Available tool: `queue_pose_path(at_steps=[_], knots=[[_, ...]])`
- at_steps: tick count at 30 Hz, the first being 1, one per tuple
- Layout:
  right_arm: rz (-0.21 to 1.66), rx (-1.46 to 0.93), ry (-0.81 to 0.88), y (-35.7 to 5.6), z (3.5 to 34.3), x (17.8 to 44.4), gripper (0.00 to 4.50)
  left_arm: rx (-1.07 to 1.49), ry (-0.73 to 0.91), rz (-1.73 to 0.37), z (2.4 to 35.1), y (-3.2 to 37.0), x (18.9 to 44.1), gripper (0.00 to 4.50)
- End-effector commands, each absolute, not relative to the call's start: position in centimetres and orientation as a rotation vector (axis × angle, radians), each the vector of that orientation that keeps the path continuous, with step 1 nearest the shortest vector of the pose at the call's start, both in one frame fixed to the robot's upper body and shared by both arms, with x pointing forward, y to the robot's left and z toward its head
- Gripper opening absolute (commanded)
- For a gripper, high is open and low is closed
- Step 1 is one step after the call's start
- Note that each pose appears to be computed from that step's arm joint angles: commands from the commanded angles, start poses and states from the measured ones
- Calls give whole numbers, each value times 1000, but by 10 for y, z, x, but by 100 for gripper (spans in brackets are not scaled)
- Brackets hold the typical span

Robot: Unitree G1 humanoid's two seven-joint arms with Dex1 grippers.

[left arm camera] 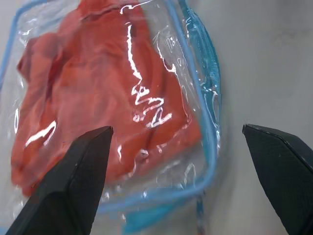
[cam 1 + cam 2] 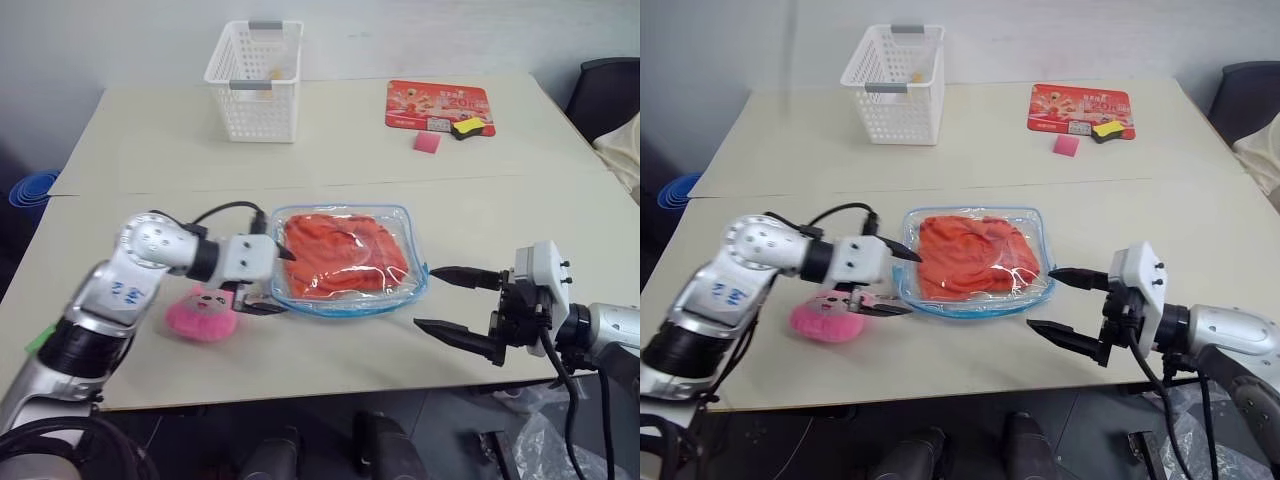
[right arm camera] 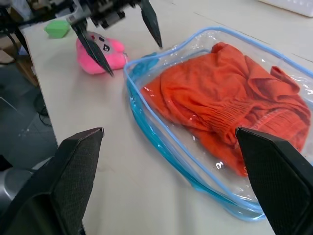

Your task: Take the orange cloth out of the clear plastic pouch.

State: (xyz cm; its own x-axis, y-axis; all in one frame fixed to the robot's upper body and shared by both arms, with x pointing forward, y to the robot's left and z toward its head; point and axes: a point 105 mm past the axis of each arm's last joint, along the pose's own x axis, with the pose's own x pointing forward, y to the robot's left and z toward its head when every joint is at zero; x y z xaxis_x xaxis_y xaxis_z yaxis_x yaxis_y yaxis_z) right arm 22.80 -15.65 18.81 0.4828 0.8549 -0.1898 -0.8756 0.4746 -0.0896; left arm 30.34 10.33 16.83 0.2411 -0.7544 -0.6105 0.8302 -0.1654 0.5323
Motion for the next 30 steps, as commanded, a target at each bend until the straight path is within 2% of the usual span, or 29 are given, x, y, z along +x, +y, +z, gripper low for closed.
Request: queue_pose_path(at_steps=[1,6,9,21,26,30], knots=[[1068,-194,101,-149,192,222,450,1108,11,-1371,170,92,312,448],[1046,-198,107,-149,188,221,450,1154,-9,-1383,165,88,312,448],[1042,-200,108,-150,186,220,450,1145,-5,-1394,160,87,309,387],[1051,-248,116,-148,177,221,450,1033,-46,-1395,161,75,303,4],[1054,-285,117,-147,174,225,450,868,-28,-1358,164,73,304,4],[1058,-384,102,-144,168,229,354,612,-33,-1278,178,68,309,0]])
